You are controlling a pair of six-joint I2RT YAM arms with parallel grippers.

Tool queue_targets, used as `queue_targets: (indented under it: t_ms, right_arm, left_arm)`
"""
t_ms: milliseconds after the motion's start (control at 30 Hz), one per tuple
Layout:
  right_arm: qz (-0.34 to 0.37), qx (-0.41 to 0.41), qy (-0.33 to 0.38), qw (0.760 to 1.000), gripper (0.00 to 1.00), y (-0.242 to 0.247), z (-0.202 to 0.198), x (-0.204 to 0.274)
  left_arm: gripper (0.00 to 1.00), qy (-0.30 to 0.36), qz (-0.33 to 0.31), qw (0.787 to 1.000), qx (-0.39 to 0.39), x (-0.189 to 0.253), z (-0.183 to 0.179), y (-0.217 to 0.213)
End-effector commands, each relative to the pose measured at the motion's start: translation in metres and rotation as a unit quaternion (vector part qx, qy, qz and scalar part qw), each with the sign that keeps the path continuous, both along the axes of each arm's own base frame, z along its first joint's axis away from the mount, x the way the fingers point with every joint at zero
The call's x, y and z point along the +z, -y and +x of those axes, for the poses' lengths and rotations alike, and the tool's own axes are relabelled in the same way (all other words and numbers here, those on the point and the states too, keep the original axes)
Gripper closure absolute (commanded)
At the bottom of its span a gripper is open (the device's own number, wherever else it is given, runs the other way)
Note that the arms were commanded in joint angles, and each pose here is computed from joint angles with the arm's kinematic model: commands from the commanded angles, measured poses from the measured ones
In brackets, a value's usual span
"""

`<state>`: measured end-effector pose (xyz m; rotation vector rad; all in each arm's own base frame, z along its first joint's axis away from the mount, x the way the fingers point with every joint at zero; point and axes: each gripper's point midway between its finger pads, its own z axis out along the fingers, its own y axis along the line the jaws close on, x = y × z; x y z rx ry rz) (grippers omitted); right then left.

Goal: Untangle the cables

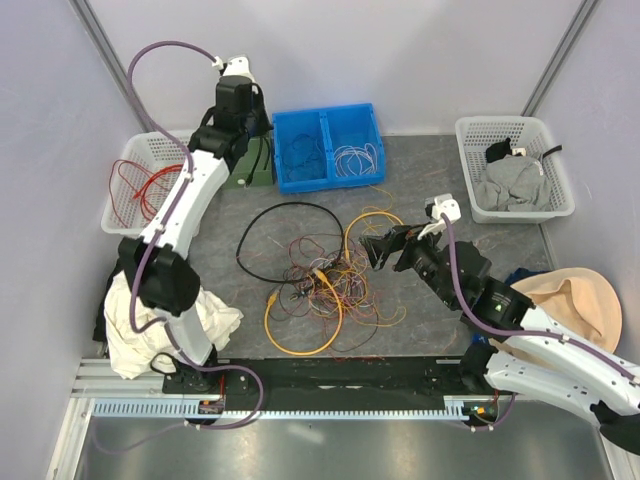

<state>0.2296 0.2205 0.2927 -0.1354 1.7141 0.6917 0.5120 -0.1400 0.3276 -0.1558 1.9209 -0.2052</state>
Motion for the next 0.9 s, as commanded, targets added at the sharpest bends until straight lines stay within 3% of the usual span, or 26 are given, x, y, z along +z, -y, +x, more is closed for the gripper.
queue_targets:
  t_ms: [0,333,700,867]
  right_arm:
    - [0.011,-0.009,0.000,1.000,0.02,0.004,0.000,-0.004]
    - [0.006,-0.046,0.002,0.999,0.02,0.016,0.006,-0.018]
    - [-0.017,-0.065,-0.005,0.998,0.02,0.017,0.014,-0.040]
    - [-0.026,-0.069,-0.010,0.997,0.03,0.017,0.015,-0.047]
  left_arm:
    - [0.98,-0.004,-0.012,1.000,-0.018,-0.011,0.041,0.001]
    - [0.98,0.008,-0.029,0.999,-0.012,-0.050,0.124,-0.024]
    - [0.98,0.025,0.009,0.999,0.036,-0.095,0.162,-0.052]
    - [0.98,0.048,0.025,0.997,0.049,-0.090,0.171,-0.059]
